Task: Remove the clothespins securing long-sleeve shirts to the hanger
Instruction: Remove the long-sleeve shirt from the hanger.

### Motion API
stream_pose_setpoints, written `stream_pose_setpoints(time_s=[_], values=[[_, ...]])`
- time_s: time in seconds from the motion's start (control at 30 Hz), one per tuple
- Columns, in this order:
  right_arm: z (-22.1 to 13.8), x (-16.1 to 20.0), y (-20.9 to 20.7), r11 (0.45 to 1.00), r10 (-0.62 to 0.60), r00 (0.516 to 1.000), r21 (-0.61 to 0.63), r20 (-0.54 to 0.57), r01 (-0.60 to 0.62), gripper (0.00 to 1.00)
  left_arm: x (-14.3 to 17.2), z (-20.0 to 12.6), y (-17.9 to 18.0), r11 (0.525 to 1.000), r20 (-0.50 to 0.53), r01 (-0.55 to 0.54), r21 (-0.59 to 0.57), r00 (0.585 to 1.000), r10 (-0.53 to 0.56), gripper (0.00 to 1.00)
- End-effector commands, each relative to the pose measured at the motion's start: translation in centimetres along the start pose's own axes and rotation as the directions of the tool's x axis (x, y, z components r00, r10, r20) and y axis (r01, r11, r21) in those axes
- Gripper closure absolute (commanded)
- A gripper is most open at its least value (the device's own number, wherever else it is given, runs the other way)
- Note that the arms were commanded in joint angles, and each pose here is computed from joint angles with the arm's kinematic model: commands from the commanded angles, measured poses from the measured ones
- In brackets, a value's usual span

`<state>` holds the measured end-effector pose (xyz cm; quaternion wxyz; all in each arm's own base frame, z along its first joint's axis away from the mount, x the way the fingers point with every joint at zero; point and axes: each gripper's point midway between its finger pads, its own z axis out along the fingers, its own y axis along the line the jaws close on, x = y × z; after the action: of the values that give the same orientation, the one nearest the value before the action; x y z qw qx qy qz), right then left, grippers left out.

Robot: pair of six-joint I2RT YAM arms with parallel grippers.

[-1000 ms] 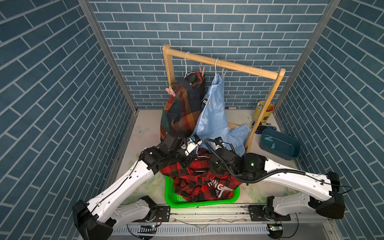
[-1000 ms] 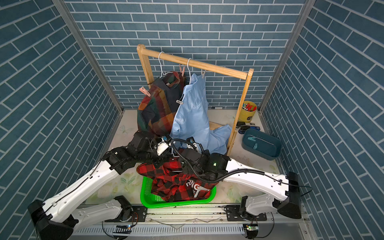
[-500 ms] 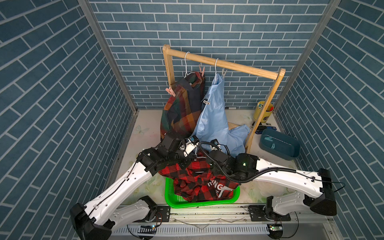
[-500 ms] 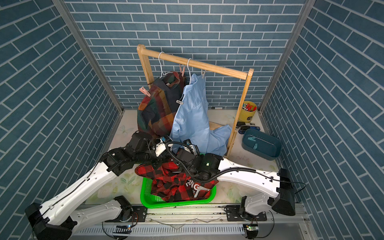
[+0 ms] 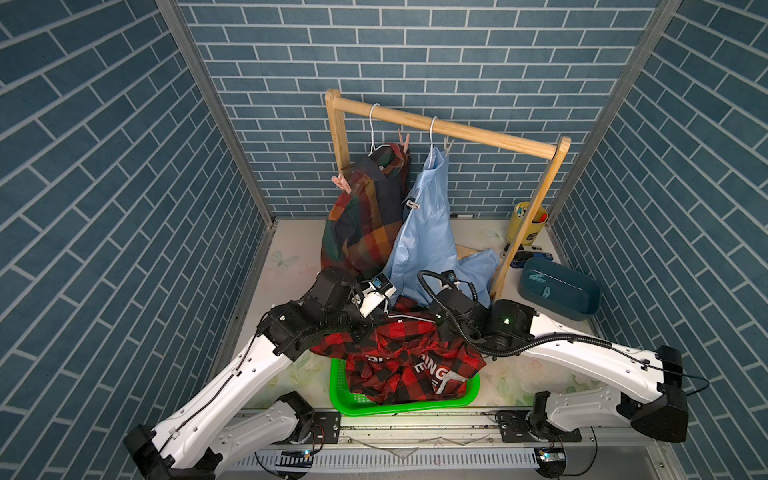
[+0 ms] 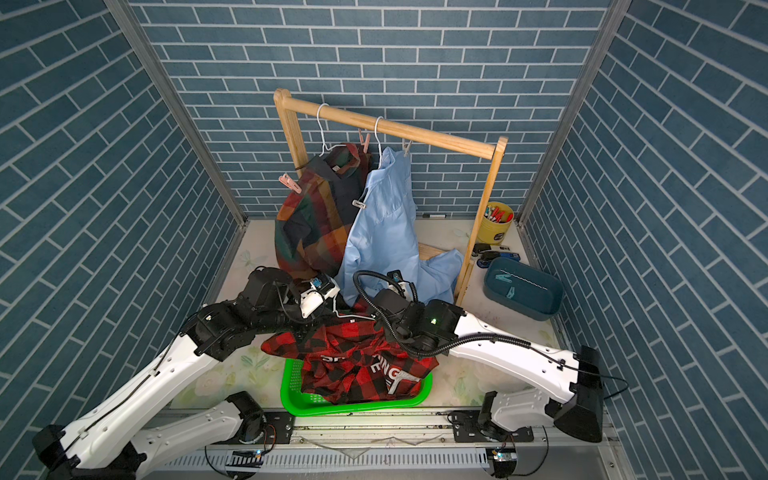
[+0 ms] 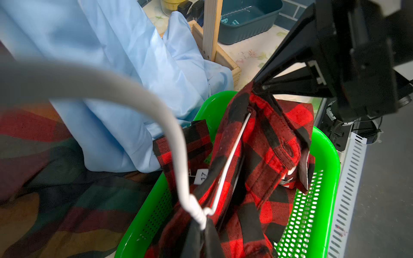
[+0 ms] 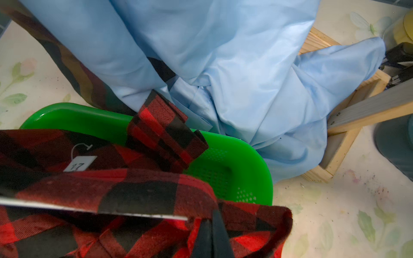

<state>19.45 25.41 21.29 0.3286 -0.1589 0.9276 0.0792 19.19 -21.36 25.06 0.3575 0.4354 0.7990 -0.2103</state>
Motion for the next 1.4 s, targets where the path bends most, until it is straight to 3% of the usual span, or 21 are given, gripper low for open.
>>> stream_pose_setpoints(time_s=[0.0,0.37,0.57,0.8,1.37], values=[[0.4,1.1,-2.0,0.999,0.023,0.999,0.046,-0.038,-0.021,1.0,0.2,-1.2,-0.2,1.0,-0.012,-0.015,-0.006,1.0,0.015,1.0],[1.3,3.2,-3.4,0.995,0.093,0.993,0.049,-0.079,-0.09,1.0,-0.4,-2.3,2.1,0.99,-0.019,0.01,-0.139,1.0,-0.012,1.0],[-0.7,2.2,-3.8,0.99,0.144,0.99,-0.013,-0.004,-0.144,1.0,0.7,-0.8,3.4,0.983,-0.096,0.052,-0.177,0.993,-0.07,1.0],[-1.4,3.1,-4.6,0.988,0.151,0.988,-0.022,-0.008,-0.151,1.0,0.2,-0.7,5.3,0.966,-0.052,0.128,-0.226,0.988,-0.143,1.0],[-0.2,5.3,-6.4,0.981,0.192,0.98,0.014,-0.047,-0.192,1.0,-1.1,-2.9,5.8,0.959,0.057,0.179,-0.222,0.984,-0.171,1.0]])
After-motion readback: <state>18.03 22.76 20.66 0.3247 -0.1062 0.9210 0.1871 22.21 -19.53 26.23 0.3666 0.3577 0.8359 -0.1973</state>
